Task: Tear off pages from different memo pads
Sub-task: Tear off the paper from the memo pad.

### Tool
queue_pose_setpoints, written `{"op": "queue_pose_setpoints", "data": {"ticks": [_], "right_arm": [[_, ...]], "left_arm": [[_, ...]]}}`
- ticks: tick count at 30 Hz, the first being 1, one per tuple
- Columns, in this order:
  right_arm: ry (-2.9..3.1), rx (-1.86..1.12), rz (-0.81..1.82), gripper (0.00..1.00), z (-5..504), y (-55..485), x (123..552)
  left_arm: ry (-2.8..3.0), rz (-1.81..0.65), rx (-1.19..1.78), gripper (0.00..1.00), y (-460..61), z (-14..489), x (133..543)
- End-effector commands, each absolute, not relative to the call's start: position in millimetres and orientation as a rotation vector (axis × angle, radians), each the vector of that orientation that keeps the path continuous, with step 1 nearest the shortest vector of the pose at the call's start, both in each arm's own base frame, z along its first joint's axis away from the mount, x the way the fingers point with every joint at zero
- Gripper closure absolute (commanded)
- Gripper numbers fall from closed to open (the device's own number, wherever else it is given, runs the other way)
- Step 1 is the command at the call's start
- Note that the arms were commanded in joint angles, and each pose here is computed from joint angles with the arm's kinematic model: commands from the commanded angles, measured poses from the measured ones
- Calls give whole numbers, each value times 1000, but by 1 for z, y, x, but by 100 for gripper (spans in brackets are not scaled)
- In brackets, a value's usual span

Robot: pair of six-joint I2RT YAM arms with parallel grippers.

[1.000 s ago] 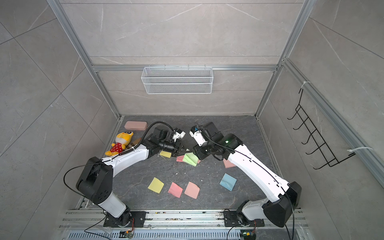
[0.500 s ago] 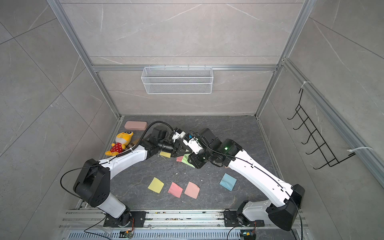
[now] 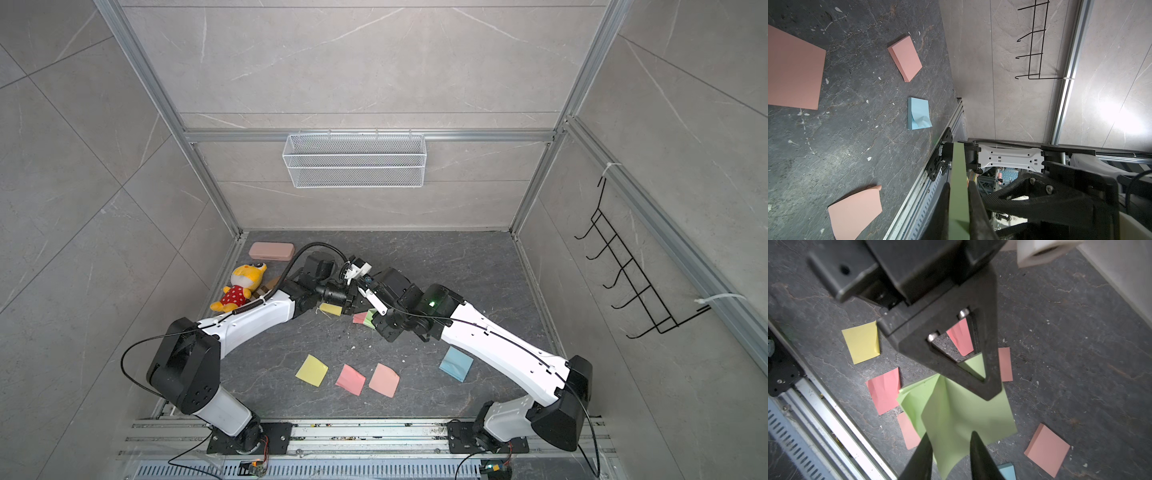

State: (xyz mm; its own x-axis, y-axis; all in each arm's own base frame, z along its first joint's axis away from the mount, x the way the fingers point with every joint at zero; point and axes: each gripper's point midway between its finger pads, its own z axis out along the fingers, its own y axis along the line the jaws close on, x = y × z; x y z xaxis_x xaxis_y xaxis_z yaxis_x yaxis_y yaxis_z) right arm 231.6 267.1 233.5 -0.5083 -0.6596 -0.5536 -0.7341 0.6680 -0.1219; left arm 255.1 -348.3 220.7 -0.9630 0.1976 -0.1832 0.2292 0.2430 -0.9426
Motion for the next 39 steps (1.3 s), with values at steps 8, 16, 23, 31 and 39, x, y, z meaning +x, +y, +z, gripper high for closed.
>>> {"op": "queue_pose_setpoints", "data": {"ticks": [8, 16, 23, 31, 39], "right_arm": [[2198, -1145, -120, 69, 221, 274, 241], [2096, -1164, -339, 96, 225, 270, 251], [2084, -1190, -314, 100, 232, 269, 250], [2111, -1174, -234, 100, 249, 267, 256], [2114, -1178, -241, 100, 261, 271, 261]], "left_arm": [[2388, -1905, 454, 100, -351, 242, 253], [2387, -1904, 449, 99, -350, 242, 251], [2193, -1938, 412, 52, -330, 263, 271], [2059, -1941, 478, 30, -319, 263, 258], [1990, -1820, 547, 22, -304, 250, 243]]}}
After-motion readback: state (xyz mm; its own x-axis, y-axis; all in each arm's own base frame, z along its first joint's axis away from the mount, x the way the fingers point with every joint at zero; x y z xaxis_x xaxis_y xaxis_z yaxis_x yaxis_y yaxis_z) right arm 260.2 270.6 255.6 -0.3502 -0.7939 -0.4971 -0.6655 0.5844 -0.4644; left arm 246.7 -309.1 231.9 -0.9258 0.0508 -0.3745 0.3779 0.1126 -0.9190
